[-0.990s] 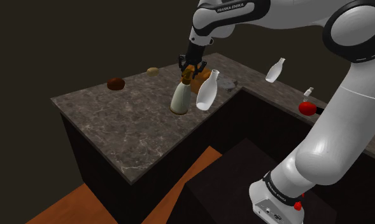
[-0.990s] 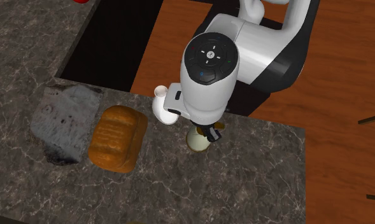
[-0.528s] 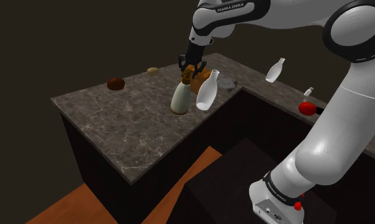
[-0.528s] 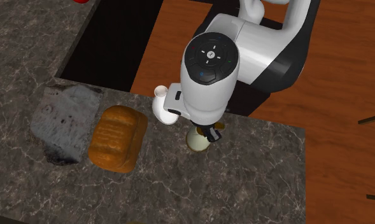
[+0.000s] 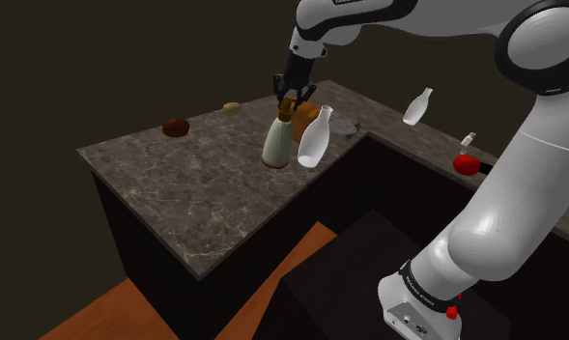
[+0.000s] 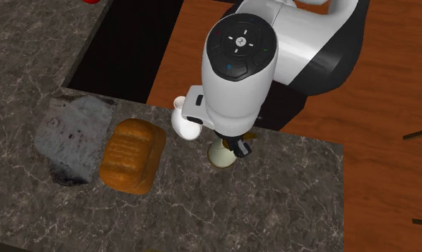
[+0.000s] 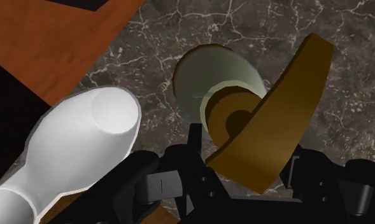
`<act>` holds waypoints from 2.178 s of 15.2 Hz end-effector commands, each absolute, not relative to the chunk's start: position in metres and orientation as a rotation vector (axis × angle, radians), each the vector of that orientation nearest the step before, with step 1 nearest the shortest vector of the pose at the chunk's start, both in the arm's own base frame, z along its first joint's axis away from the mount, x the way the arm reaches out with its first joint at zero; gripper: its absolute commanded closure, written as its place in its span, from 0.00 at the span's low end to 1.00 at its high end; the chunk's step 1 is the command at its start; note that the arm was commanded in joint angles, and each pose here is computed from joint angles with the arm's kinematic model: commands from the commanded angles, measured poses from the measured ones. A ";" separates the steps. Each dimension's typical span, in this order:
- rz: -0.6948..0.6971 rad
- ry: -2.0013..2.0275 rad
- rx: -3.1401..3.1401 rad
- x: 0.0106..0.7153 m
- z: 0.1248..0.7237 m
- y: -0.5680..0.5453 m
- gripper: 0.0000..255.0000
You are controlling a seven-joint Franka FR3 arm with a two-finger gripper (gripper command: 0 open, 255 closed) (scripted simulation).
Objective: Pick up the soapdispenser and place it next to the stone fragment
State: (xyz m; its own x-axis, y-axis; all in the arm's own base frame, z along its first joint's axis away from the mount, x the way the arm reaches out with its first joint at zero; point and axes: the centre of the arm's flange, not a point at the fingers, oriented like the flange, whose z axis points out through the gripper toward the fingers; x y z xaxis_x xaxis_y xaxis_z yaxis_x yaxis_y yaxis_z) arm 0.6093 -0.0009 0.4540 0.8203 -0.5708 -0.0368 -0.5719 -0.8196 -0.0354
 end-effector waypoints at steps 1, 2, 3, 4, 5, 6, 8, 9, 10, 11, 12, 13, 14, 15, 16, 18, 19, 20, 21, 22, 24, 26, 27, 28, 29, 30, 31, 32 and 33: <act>0.038 0.928 -2.954 0.609 0.465 -0.001 1.00; 0.038 0.928 -2.954 0.609 0.471 -0.001 1.00; 0.038 0.928 -2.954 0.609 0.476 -0.001 1.00; 0.038 0.928 -2.954 0.609 0.481 -0.001 1.00; 0.038 0.928 -2.954 0.609 0.486 -0.001 1.00; 0.038 0.928 -2.954 0.609 0.492 -0.001 1.00; 0.038 0.928 -2.954 0.609 0.502 -0.001 1.00; 0.038 0.928 -2.954 0.609 0.507 -0.001 1.00; 0.038 0.928 -2.954 0.609 0.513 -0.001 1.00; 0.038 0.928 -2.954 0.609 0.518 -0.001 1.00; 0.038 0.928 -2.954 0.609 0.523 -0.001 1.00; 0.038 0.928 -2.954 0.609 0.529 -0.001 1.00; 0.038 0.928 -2.954 0.609 0.534 -0.001 1.00; 0.037 0.928 -2.954 0.608 0.537 -0.001 1.00; 0.038 0.928 -2.954 0.607 0.537 -0.014 1.00; 0.038 0.928 -2.954 0.605 0.537 -0.040 1.00; 0.038 0.928 -2.954 0.604 0.537 -0.054 1.00; 0.038 0.928 -2.954 0.603 0.537 -0.067 1.00; 0.038 0.928 -2.954 0.601 0.537 -0.080 1.00; 0.038 0.928 -2.954 0.600 0.537 -0.093 1.00; 0.038 0.928 -2.954 0.598 0.537 -0.119 1.00; 0.038 0.928 -2.954 0.595 0.537 -0.146 1.00; 0.038 0.928 -2.954 0.594 0.537 -0.159 1.00; 0.038 0.928 -2.954 0.593 0.537 -0.172 1.00; 0.038 0.928 -2.954 0.592 0.538 -0.185 1.00; 0.038 0.928 -2.954 0.591 0.538 -0.198 1.00; 0.038 0.928 -2.954 0.590 0.538 -0.211 1.00; 0.038 0.928 -2.954 0.588 0.538 -0.224 1.00; 0.038 0.928 -2.954 0.587 0.538 -0.238 1.00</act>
State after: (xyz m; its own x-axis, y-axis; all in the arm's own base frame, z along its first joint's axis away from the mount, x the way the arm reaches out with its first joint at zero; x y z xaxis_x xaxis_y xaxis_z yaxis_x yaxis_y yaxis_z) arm 0.5877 -0.2256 0.5378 0.8192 -0.5722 -0.0374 -0.5733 -0.8185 -0.0354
